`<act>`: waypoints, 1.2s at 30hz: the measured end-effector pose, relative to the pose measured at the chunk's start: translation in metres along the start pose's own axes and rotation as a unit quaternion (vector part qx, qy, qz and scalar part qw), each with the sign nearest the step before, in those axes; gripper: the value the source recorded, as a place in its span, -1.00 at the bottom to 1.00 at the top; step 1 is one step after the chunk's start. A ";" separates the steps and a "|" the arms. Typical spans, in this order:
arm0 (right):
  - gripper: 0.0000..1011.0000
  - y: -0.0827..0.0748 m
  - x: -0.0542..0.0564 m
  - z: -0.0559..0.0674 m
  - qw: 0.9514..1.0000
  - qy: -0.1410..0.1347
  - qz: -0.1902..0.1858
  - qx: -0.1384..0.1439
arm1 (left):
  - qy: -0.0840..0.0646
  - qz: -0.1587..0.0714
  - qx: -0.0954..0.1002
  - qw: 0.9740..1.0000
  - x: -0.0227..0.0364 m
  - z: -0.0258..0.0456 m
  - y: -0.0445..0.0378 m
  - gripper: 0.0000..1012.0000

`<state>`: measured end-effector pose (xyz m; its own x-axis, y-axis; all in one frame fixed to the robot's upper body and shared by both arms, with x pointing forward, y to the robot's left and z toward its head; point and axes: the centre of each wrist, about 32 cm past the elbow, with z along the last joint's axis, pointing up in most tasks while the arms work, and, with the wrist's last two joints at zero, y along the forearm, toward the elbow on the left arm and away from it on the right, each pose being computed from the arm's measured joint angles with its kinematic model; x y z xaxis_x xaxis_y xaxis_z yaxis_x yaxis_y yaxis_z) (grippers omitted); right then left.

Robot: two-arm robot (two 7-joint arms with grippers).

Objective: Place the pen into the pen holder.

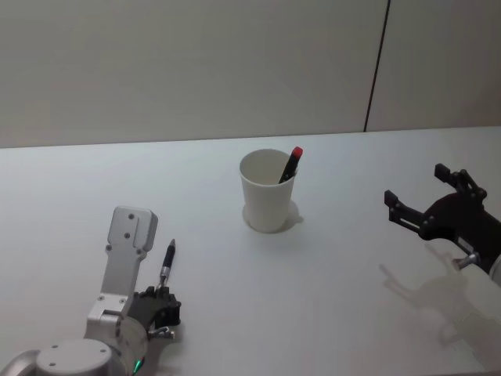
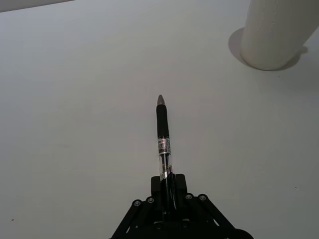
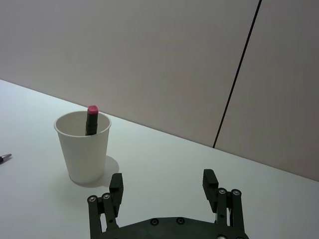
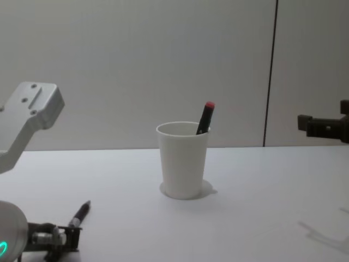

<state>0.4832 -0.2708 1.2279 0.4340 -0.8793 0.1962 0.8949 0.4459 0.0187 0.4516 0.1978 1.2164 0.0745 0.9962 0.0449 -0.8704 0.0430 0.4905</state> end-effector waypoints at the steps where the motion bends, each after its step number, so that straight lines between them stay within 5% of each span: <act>1: 0.98 0.000 0.000 0.000 1.000 0.000 0.000 0.000 | -0.001 0.001 -0.002 1.000 0.0003 -0.0001 -0.0001 -0.65; 10: 0.98 0.000 0.000 0.000 1.000 0.000 0.000 0.000 | -0.010 0.001 -0.050 0.999 0.0048 0.0027 0.0004 -0.65; 23: 0.98 0.000 0.000 0.000 1.000 0.000 0.000 0.000 | -0.030 -0.014 -0.111 0.993 0.0131 0.0115 0.0008 -0.65; 30: 0.98 0.000 0.000 0.000 1.000 0.000 0.000 0.000 | -0.044 -0.036 -0.146 0.988 0.0192 0.0162 -0.0002 -0.65; 36: 0.98 0.000 0.000 0.000 1.000 0.000 0.000 0.000 | -0.057 -0.066 -0.181 0.980 0.0259 0.0199 -0.0036 -0.65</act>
<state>0.4832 -0.2708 1.2279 0.4340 -0.8793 0.1962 0.8949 0.4458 0.0187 0.4664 0.2220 1.2332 0.2333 0.9662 0.1100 -0.9636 0.2146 0.1593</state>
